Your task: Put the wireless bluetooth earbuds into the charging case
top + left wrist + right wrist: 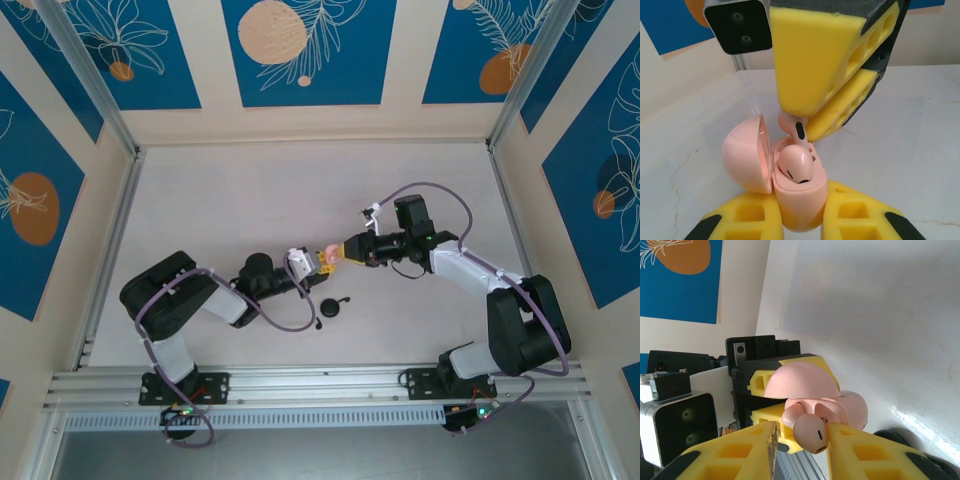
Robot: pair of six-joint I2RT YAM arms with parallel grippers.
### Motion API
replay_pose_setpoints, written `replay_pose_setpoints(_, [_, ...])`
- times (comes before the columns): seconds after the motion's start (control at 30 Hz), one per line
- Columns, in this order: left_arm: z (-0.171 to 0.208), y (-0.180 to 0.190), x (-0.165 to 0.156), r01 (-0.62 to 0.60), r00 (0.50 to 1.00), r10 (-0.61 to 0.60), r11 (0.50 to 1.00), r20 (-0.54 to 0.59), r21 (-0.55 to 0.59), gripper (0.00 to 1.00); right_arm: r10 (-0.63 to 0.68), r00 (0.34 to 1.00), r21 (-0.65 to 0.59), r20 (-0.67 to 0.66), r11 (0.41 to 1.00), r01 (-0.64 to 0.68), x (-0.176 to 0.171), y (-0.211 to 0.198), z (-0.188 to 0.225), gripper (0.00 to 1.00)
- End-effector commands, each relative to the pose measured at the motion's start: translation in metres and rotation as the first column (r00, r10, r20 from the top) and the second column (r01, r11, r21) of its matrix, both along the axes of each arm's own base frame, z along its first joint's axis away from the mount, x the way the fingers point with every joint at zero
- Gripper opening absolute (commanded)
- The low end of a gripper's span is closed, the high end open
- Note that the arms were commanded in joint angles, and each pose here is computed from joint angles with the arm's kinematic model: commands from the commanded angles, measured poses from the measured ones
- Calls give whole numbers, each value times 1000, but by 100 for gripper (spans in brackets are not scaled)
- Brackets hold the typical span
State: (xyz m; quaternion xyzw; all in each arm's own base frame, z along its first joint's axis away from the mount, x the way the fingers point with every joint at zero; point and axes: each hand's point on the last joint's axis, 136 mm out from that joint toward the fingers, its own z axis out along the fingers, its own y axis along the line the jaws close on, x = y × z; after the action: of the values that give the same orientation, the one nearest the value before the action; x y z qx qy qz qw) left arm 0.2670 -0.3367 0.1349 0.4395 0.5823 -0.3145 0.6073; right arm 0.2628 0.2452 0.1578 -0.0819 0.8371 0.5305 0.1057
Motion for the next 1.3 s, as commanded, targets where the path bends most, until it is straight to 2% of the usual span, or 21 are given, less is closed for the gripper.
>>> replay_pose_setpoints(0.0, [28, 0, -6, 35, 994, -30, 998, 103, -56, 10, 8, 1000, -9, 27, 1000, -8, 0, 0, 11, 32])
replay_pose_setpoints(0.43, [27, -2, -10, 58, 994, -53, 997, 97, -57, 10, 27, 999, -44, 40, 999, -25, 2, -1, 10, 30])
replay_pose_setpoints(0.67, [29, -7, -12, 87, 995, -82, 993, 54, -83, 11, 54, 997, -87, 50, 995, -50, 2, -3, 9, 30])
replay_pose_setpoints(1.27, [39, -9, -9, 85, 996, -80, 990, 42, -116, 11, 117, 988, -120, 103, 987, -104, 3, 0, 23, 31])
